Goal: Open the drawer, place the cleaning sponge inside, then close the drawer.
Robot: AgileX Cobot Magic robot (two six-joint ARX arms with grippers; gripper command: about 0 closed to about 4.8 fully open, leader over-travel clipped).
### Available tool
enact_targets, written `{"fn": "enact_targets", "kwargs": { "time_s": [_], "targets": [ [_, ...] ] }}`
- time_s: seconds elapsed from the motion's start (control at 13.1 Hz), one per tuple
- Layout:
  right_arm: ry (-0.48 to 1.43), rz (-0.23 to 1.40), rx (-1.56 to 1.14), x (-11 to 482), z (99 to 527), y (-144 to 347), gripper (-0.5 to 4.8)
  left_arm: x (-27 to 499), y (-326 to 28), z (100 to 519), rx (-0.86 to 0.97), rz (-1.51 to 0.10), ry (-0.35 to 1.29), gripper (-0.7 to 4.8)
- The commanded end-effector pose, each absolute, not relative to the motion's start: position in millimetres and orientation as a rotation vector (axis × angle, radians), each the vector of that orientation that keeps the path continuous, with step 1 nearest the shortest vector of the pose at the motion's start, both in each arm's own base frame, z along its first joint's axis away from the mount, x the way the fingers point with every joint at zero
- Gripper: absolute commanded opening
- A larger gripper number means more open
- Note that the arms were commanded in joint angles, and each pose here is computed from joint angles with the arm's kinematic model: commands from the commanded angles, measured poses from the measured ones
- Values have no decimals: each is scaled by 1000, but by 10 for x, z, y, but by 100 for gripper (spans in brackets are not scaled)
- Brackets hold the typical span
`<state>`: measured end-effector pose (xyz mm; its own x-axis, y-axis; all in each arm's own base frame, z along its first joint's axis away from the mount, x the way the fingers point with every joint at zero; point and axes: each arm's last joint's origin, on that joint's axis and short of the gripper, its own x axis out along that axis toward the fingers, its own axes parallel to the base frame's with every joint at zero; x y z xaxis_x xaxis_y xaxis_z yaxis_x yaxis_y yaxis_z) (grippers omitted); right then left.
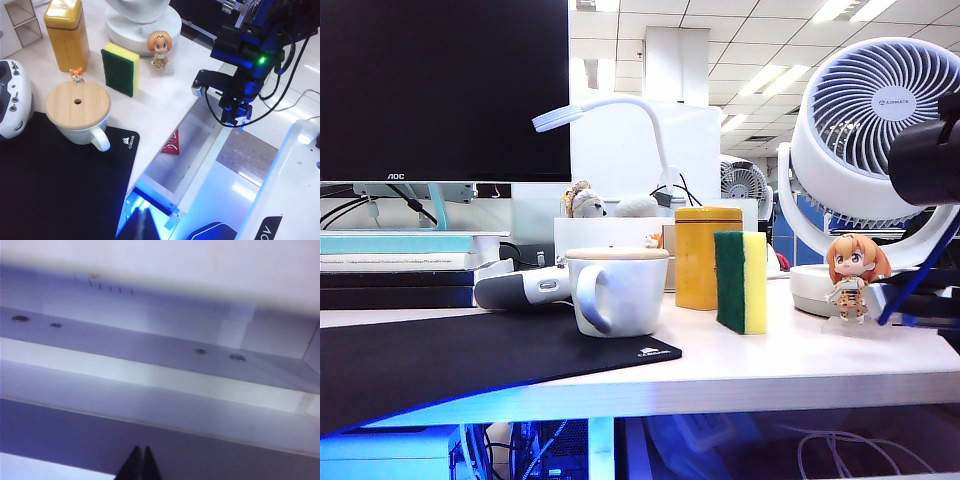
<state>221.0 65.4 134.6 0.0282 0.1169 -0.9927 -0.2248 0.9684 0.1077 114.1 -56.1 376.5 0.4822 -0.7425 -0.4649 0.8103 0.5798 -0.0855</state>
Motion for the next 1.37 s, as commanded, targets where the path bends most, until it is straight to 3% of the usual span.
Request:
{"fn": "enact_targets", "kwargs": {
  "time_s": [0.08,0.46,1.37],
  "targets": [
    [1472,255,-96,2240,1374,657,-7,1136,-562,3782,157,-957,474,-5],
    [1417,254,-92,2259,1309,661,-7,1136,-562,3782,158,-957,474,-5],
    [1557,202,-71,2084,1210,612,-7,1137,-562,3781,158,-957,474,-5]
  ]
}}
